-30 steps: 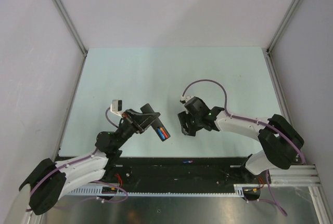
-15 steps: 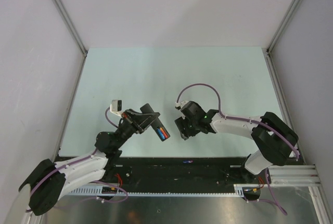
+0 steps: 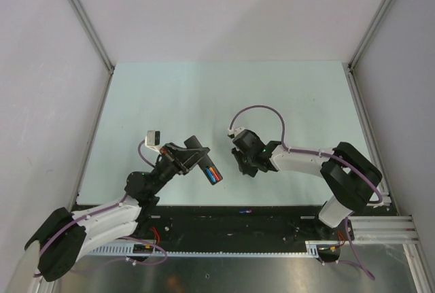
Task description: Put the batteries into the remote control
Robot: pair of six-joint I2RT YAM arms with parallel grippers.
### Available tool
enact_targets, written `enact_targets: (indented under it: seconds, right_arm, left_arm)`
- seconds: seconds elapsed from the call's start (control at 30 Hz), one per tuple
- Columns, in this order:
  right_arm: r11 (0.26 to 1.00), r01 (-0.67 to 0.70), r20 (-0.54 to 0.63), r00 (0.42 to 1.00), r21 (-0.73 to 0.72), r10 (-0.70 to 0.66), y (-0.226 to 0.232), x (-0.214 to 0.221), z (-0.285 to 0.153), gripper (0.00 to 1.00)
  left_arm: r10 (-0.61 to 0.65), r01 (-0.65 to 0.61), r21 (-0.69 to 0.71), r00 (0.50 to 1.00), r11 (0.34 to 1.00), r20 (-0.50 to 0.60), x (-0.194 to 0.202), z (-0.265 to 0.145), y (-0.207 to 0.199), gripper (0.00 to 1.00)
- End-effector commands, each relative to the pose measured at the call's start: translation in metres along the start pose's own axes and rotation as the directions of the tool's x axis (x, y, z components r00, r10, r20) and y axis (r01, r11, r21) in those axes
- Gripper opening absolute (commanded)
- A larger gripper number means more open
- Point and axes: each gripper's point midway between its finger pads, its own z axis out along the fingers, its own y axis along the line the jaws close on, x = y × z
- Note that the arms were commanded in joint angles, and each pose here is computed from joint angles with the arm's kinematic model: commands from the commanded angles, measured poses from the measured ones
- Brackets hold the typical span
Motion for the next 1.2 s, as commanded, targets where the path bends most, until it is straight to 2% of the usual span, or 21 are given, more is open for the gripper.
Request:
enact_targets:
  seconds: [0.0,0.13,0.23,0.27,0.37,0.47,0.77,1.17]
  right_arm:
    - [0.993,-0.058,-0.063,0.996,0.102,0.064,-0.023,0.017,0.007,0.21]
    - [0.983,-0.117,-0.044,0.991,0.139,0.125,-0.032,0.012,0.008,0.17]
    - [0.968,-0.184,-0.045,0.98,0.168,0.194,-0.038,0.012,0.009,0.32]
    - [0.965,-0.2,-0.037,0.977,0.168,0.209,-0.038,0.01,0.009,0.42]
    - [0.966,-0.198,-0.006,0.979,0.167,0.201,-0.035,0.002,0.004,0.55]
    - [0.97,-0.182,0.017,0.983,0.163,0.181,-0.032,-0.004,-0.005,0.61]
    - [0.973,-0.178,0.051,0.984,0.148,0.172,-0.028,-0.012,-0.024,0.64]
    - [0.992,-0.098,-0.01,0.995,0.076,0.099,-0.014,-0.006,-0.006,0.62]
  left_arm:
    - [0.014,-0.014,-0.052,1.0,0.999,0.001,0.005,-0.018,0.022,0.0]
    - [0.012,-0.012,-0.055,1.0,0.998,0.001,0.006,-0.019,0.023,0.0]
    - [0.01,-0.01,-0.059,1.0,0.998,-0.002,0.006,-0.019,0.024,0.0]
    - [0.009,-0.009,-0.058,1.0,0.998,-0.005,0.007,-0.018,0.023,0.0]
    - [0.006,-0.007,-0.062,1.0,0.998,-0.009,0.008,-0.019,0.024,0.0]
    - [0.007,-0.007,-0.059,1.0,0.998,-0.006,0.007,-0.019,0.024,0.0]
    - [0.005,-0.005,-0.07,1.0,0.998,-0.006,0.008,-0.02,0.027,0.0]
    - [0.0,-0.001,-0.071,1.0,0.997,-0.009,0.009,-0.022,0.027,0.0]
